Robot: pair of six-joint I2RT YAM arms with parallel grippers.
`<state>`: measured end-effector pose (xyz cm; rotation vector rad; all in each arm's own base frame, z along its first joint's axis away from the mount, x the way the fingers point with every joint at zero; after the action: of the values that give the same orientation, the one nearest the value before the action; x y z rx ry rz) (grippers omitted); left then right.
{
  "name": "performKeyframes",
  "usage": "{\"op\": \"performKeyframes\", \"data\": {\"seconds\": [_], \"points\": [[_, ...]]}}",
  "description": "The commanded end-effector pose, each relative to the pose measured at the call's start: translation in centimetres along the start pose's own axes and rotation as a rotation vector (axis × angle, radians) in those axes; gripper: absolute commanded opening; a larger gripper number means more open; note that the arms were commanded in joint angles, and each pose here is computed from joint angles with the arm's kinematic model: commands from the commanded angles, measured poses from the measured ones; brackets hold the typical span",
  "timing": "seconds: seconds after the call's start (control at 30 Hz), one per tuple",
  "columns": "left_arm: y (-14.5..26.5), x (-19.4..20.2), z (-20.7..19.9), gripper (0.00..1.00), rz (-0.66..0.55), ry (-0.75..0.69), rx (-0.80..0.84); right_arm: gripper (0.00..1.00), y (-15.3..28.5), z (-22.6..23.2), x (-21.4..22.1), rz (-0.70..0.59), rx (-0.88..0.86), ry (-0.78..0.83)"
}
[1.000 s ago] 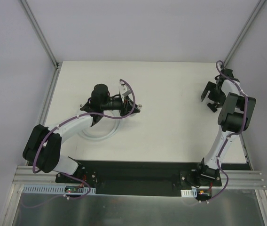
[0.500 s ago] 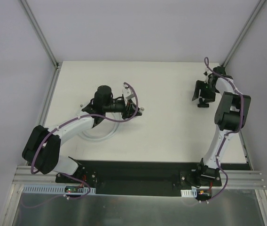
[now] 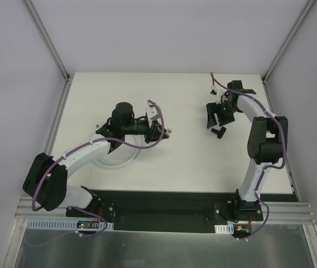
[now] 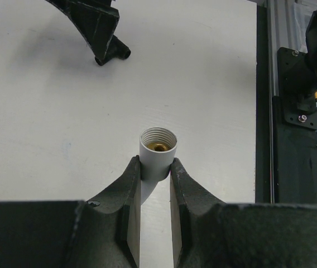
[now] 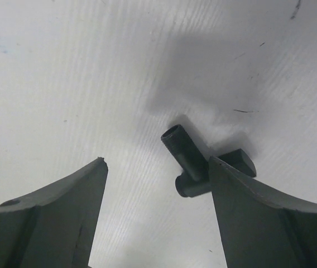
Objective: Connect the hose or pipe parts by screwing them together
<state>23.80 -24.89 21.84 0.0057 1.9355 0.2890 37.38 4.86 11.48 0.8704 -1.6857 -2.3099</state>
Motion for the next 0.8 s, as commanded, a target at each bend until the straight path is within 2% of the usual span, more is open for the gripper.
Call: {"op": "performKeyframes", "data": {"seconds": [0.0,0.03,0.07,0.13,0.17,0.2,0.3,0.47,0.77], "points": [[0.1,-2.4,-1.6,0.00,-0.046,-0.069,0.030,0.77,5.4,1.2,-1.2,-0.122,0.102,-0.027],[0.1,-2.4,-1.7,0.00,-0.046,-0.073,0.030,0.78,5.6,1.1,-1.2,-0.137,0.136,-0.063],[0.1,-2.4,-1.8,0.00,-0.045,-0.073,0.031,0.79,6.5,1.0,-1.3,-0.152,0.218,-0.184],[0.0,-2.5,-1.8,0.00,-0.045,-0.073,0.031,0.79,6.9,0.5,-0.9,-0.145,0.308,-0.315],[-0.1,-2.5,-1.9,0.00,-0.045,-0.072,0.033,0.79,7.3,-0.3,-0.4,-0.132,0.420,-0.393],[-0.1,-2.5,-1.9,0.00,-0.046,-0.070,0.033,0.79,7.2,-0.5,-0.2,-0.141,0.469,-0.506],[-0.2,-2.6,-2.0,0.00,-0.045,-0.058,0.036,0.79,6.5,-1.0,0.5,-0.141,0.566,-0.705],[-0.5,-2.5,-2.5,0.00,-0.040,-0.062,0.052,0.75,4.1,-1.5,0.2,-0.127,0.548,-0.842],[-0.8,-2.4,-3.0,0.00,-0.034,-0.072,0.061,0.75,1.5,-1.7,1.4,-0.061,0.540,-0.882]]}}
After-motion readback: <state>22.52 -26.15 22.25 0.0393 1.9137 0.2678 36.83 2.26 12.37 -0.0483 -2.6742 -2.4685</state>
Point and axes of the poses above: each gripper's point midway between its finger pads, its own y axis back along the fingers, its own z axis along the line the jaws close on, x = y × z, the point moved 7 cm from there along y, back along the fingers, and after that the axes turned 10 degrees about y, right-handed, at the moved point
